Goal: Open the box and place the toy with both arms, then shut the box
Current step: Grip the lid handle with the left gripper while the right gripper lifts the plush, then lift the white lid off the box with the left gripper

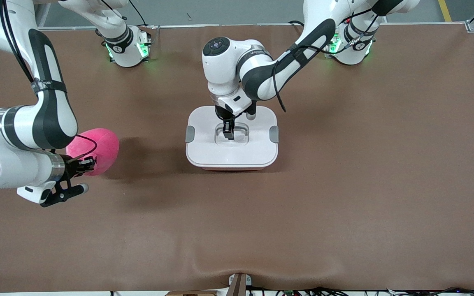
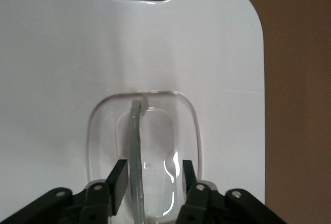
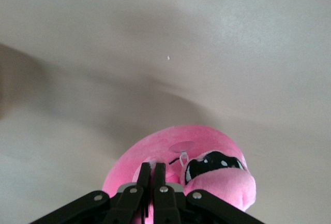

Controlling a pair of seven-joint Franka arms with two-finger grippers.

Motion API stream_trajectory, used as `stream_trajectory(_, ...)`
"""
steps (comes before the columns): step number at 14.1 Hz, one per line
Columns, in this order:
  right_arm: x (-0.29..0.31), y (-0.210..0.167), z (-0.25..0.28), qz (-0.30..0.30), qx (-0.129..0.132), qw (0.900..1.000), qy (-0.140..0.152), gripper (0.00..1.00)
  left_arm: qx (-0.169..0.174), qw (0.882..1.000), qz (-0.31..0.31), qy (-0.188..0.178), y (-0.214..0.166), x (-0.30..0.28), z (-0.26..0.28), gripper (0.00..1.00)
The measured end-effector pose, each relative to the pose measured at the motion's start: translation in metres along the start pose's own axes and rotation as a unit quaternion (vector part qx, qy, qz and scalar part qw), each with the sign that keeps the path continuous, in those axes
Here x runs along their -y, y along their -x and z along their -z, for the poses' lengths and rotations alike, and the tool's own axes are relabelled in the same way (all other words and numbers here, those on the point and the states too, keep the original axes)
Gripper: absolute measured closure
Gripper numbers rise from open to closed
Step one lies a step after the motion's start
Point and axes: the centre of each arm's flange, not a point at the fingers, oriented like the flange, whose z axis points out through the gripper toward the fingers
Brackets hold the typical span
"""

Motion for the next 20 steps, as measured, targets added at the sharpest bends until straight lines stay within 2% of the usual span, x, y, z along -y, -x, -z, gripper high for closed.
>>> stream_trajectory(1, 0.002, 0.001, 0.004, -0.006, 0.002, 1.000, -0.001, 0.95, 0.000, 1.000, 0.000, 0.000, 0.000, 0.000, 0.000, 0.66)
stream_trajectory(2, 0.004, 0.002, 0.008, -0.019, 0.005, 1.000, -0.002, 0.95, 0.000, 1.000, 0.000, 0.000, 0.000, 0.000, 0.000, 0.66)
stream_trajectory(3, 0.005, 0.004, 0.013, -0.030, 0.009, 1.000, -0.003, 0.95, 0.000, 1.000, 0.000, 0.000, 0.000, 0.000, 0.000, 0.72)
stream_trajectory(5, 0.005, 0.007, 0.021, -0.041, 0.016, 0.999, -0.005, 0.95, 0.001, 1.000, 0.002, 0.000, 0.000, -0.001, 0.001, 0.93)
stream_trajectory(12, 0.008, 0.025, 0.052, -0.047, 0.008, 0.999, -0.001, 0.95, -0.001, 1.000, 0.001, 0.000, 0.000, 0.000, 0.001, 0.93)
stream_trajectory(16, 0.011, 0.030, 0.051, -0.046, 0.027, 0.999, -0.007, 0.95, -0.013, 1.000, -0.011, -0.006, 0.005, 0.008, 0.009, 0.93)
stream_trajectory(20, 0.030, 0.026, 0.051, -0.028, 0.030, 0.999, -0.010, 0.95, -0.028, 0.999, -0.020, -0.006, 0.005, 0.011, 0.035, 0.93)
